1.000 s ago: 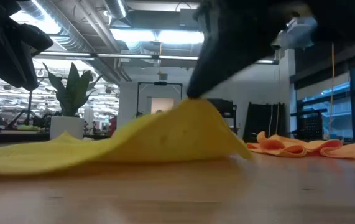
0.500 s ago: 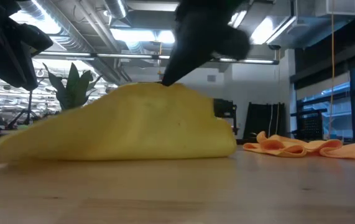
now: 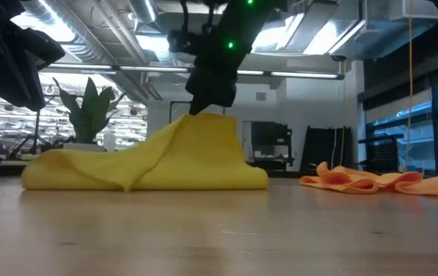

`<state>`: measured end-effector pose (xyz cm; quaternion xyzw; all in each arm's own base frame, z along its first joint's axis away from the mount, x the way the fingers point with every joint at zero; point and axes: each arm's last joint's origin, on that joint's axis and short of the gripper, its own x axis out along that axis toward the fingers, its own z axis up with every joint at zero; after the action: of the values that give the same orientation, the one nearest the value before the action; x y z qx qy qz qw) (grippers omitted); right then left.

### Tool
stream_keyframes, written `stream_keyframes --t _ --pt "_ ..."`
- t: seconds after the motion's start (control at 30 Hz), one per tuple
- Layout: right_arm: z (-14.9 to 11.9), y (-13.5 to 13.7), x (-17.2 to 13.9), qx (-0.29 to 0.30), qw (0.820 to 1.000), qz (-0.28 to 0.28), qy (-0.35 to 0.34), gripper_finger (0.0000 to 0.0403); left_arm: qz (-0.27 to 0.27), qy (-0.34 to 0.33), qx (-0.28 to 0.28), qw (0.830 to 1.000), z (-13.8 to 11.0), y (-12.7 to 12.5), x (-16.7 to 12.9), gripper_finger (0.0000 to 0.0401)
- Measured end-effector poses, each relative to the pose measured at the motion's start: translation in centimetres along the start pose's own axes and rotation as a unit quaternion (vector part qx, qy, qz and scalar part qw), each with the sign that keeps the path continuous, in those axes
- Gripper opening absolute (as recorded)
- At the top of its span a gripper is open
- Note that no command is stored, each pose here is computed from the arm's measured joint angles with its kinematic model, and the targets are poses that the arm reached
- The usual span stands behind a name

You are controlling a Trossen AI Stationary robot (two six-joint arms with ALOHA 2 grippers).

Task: Roll microfiber towels into tight, uniform cylinder then place into a basket
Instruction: Roll the yellow microfiber towel

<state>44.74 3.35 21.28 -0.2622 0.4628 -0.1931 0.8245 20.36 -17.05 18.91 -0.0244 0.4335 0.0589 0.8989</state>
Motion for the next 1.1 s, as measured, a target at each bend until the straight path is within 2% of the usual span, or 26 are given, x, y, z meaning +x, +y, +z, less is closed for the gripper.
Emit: stream_keyframes --t 0.17,0.3,0.4,0.5,0.77,0.9,1.0,1.1 --pt "-0.3 -2.0 1.5 0.017 1.000 0.002 0.004 0.0000 0.000 0.000 0.000 1.000 0.0 0.0 0.0 0.0075" --pt "-0.5 -2.5 2.1 0.027 1.000 0.012 0.001 0.0000 0.000 0.000 0.000 1.000 0.0 0.0 0.0 0.0075" --pt "-0.6 -2.6 2.3 0.031 0.998 0.050 -0.006 0.0008 0.000 0.000 0.000 1.000 0.0 0.0 0.0 0.0075" --pt "-0.5 -2.7 2.5 0.036 0.997 0.074 -0.015 0.0026 0.000 0.000 0.000 1.000 0.0 0.0 0.0 0.0075" --pt "-0.7 -3.4 2.9 0.043 0.996 0.073 -0.012 0.0081 0.000 0.000 0.000 1.000 0.0 0.0 0.0 0.0075" --pt "-0.7 -3.4 3.0 0.070 0.995 0.073 -0.009 0.0114 0.002 0.000 0.020 1.000 0.0 0.0 0.0 0.0075" --pt "-1.0 -3.2 2.6 0.090 0.993 0.080 0.012 0.0127 0.033 -0.025 0.053 0.998 -0.3 0.4 0.4 0.0075" --pt "-1.2 -2.3 1.7 0.087 0.990 0.107 0.037 0.0130 0.070 -0.031 0.054 0.996 -1.1 1.5 1.2 0.0075"
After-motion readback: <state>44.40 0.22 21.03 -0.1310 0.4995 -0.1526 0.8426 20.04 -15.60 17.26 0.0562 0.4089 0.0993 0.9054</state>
